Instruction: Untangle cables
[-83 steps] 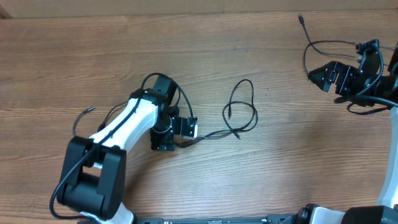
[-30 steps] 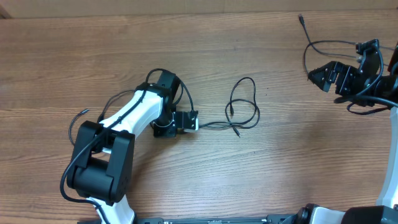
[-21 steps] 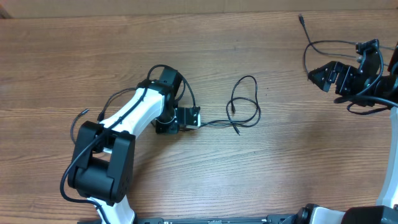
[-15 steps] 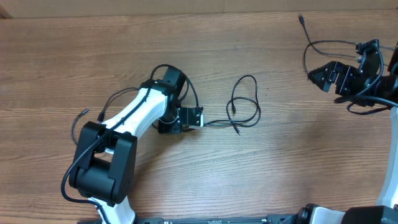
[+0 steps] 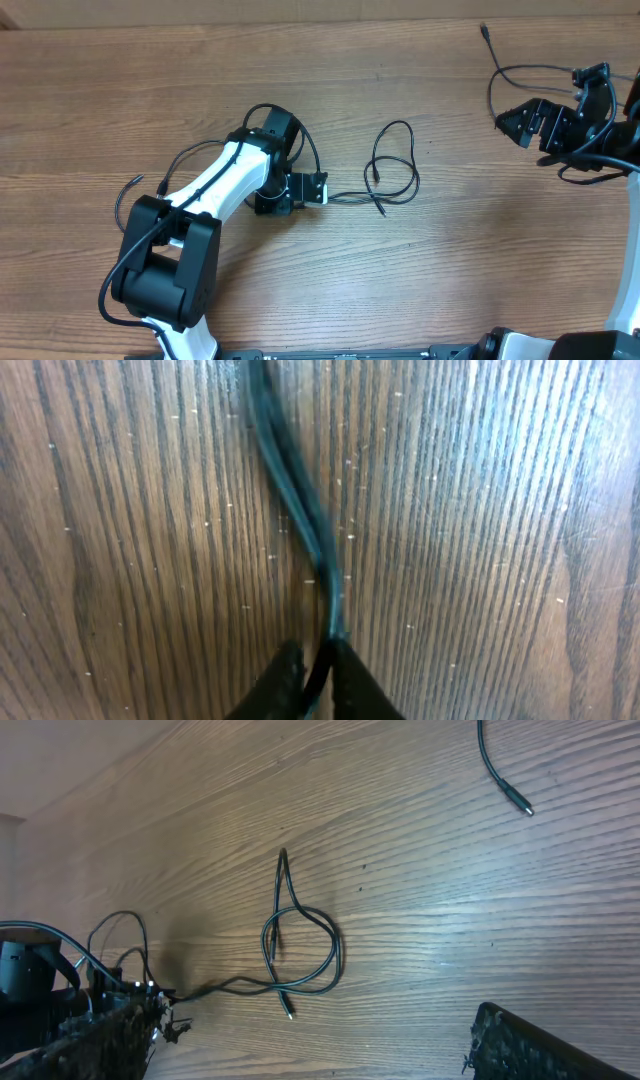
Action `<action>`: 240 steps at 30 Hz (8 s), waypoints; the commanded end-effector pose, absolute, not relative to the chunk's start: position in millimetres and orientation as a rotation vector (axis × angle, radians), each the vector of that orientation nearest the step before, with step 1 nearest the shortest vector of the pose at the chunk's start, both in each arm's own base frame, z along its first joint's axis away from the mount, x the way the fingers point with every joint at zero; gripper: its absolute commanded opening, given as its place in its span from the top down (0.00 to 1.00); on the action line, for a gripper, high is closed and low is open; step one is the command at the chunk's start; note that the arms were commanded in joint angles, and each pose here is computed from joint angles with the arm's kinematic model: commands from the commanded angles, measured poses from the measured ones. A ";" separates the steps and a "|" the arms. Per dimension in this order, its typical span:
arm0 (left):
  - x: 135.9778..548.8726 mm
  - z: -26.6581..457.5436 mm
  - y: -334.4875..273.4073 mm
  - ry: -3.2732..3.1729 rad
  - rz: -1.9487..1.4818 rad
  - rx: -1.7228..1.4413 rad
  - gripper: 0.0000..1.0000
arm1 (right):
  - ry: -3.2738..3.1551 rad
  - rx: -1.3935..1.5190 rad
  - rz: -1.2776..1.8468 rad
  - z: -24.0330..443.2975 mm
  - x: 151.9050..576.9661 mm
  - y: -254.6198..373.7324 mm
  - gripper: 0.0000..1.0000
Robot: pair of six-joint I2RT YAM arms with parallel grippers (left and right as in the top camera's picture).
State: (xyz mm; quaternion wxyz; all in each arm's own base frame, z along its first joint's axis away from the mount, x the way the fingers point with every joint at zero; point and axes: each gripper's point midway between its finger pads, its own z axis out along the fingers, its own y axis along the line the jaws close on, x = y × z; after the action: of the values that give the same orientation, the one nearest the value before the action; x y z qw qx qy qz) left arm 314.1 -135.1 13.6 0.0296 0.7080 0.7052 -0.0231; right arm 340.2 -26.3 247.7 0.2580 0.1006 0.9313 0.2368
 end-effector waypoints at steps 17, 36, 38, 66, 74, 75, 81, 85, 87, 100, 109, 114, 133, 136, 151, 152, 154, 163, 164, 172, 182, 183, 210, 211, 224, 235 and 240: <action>329.8 63.1 -149.8 2.238 -0.016 2.136 0.96 | 2.510 0.259 0.648 252.7 339.5 -23.0 0.00; 340.4 201.9 -208.0 2.079 -0.152 2.001 0.96 | 2.510 0.259 0.648 252.7 339.5 -23.0 0.00; 338.9 219.1 -219.4 2.026 -0.223 1.971 0.96 | 2.510 0.259 0.648 252.7 339.5 -23.0 0.00; 284.2 442.2 -235.1 1.495 -0.288 1.666 0.96 | 2.510 0.259 0.648 252.7 339.5 -23.0 0.00; 257.1 489.7 -220.3 1.380 -0.222 1.572 0.96 | 2.510 0.259 0.648 252.7 339.5 -23.0 0.00; 254.5 491.6 -219.2 1.376 -0.221 1.568 0.96 | 2.510 0.259 0.648 252.7 339.5 -23.0 0.00; 250.8 492.5 -217.3 1.378 -0.222 1.567 0.96 | 2.510 0.259 0.648 252.7 339.5 -23.0 0.00; 250.3 491.4 -217.1 1.383 -0.225 1.569 0.96 | 2.510 0.259 0.648 252.7 339.5 -23.0 0.00; 249.1 489.3 -216.5 1.392 -0.230 1.574 0.96 | 2.497 0.251 0.649 254.6 342.1 -23.1 0.00; 246.8 482.3 -217.8 1.431 -0.273 1.578 0.96 | 2.284 0.102 0.658 288.1 379.2 -22.6 0.01; 258.5 469.7 -223.7 1.474 -0.296 1.591 0.96 | 2.068 -0.343 1.103 328.8 351.5 64.1 0.00; 265.1 464.8 -226.5 1.509 -0.313 1.577 0.96 | 2.030 -0.663 1.044 320.8 340.6 118.1 0.00; 315.2 480.9 -187.9 1.785 -0.354 1.127 0.96 | 1.866 -0.917 0.932 339.9 344.8 212.4 0.00; 322.3 481.1 -177.1 1.807 -0.340 1.085 0.96 | 1.888 -0.844 0.895 342.7 355.9 208.4 0.00; 323.9 461.2 -168.5 1.767 -0.229 1.272 0.96 | 1.750 -0.868 0.841 376.7 351.9 207.8 0.00; 323.9 461.1 -168.4 1.767 -0.228 1.273 0.95 | 1.749 -0.868 0.841 376.9 351.7 207.8 0.00; 325.0 460.3 -169.4 1.768 -0.235 1.273 0.95 | 1.745 -0.871 0.845 377.8 350.5 208.6 0.00; 353.7 448.7 -191.9 1.968 -0.549 0.970 0.96 | 1.612 -0.965 0.858 396.1 338.4 240.1 0.00; 357.4 445.9 -193.6 1.995 -0.578 0.933 0.95 | 1.600 -0.964 0.844 398.4 339.4 242.4 0.00; 370.9 443.7 -208.6 2.054 -0.768 0.786 0.96 | 1.526 -0.954 0.786 413.5 345.4 248.3 0.00; 352.4 458.3 -231.9 1.988 -0.959 0.839 0.95 | 1.459 -0.930 0.737 429.3 353.0 246.8 0.00; 350.9 458.7 -233.3 1.986 -0.969 0.844 0.95 | 1.451 -0.930 0.734 430.9 353.2 246.9 0.00; 347.0 472.1 -255.3 1.977 -1.059 0.780 0.95 | 1.394 -0.964 0.812 441.1 333.9 273.0 0.00; 346.4 472.2 -256.3 1.978 -1.063 0.779 0.96 | 1.400 -0.957 0.821 441.2 333.8 273.1 0.00; 352.1 481.5 -260.0 1.957 -1.075 0.731 0.95 | 1.414 -0.941 0.845 441.6 333.3 273.4 0.00; 375.3 491.7 -258.9 2.003 -1.061 0.458 0.92 | 1.364 -0.895 0.816 456.6 340.8 271.5 0.00; 366.9 486.7 -267.2 2.020 -1.062 0.498 0.95 | 1.401 -0.868 0.793 451.6 346.3 268.4 0.00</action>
State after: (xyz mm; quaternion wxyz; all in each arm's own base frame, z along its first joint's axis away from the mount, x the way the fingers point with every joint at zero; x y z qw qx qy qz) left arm 371.2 -266.2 485.0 0.3930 0.2000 0.7938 -0.4189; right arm 347.9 271.9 445.2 0.6033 -0.3891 0.6020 0.3497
